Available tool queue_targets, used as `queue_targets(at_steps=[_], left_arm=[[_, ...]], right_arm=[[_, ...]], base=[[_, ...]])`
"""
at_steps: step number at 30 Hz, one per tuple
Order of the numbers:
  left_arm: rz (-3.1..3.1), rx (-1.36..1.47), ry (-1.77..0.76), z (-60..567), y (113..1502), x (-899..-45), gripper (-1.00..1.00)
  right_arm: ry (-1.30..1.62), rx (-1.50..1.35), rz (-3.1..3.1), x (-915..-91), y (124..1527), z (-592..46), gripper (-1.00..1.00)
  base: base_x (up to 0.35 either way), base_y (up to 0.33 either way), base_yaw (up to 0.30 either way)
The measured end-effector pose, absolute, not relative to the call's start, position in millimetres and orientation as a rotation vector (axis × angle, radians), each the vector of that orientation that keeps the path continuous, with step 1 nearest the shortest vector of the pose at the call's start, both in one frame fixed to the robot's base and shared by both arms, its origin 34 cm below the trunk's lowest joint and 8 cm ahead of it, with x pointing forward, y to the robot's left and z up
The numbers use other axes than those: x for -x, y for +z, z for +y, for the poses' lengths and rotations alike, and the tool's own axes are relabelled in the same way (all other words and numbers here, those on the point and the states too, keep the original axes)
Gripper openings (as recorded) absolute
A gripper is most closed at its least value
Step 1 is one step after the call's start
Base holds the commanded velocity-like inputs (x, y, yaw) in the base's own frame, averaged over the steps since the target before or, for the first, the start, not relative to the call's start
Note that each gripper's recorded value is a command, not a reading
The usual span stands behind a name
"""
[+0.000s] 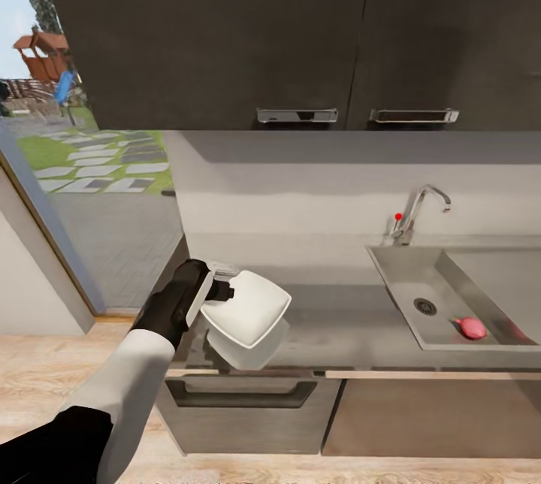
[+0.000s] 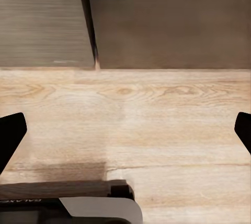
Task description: In the kitchen, take the Vidalia onion out of the sink, dice it on the chopping board with the paring knife, put the diced onion into the bowl on the countertop, then place both the paring knife and the chopping board into the sink.
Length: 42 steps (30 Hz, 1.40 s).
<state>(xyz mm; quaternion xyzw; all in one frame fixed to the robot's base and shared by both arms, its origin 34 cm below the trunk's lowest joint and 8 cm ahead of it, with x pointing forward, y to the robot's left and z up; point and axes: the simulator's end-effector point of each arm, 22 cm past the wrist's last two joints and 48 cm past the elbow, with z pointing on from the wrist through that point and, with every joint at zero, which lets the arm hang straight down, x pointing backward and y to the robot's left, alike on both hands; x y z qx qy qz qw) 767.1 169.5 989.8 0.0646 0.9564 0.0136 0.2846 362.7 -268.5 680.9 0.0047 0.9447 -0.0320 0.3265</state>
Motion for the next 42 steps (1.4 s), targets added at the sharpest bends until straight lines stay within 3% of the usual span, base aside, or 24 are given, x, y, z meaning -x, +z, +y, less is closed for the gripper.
queue_targets(at_steps=[42], left_arm=[[2.618, -0.173, -0.019, 174.9, 954.4, -764.4, 1.00]], right_arm=[[-0.085, -0.010, 2.523, -346.9, 669.1, -268.5, 1.00]], base=[[0.000, 0.000, 0.000]])
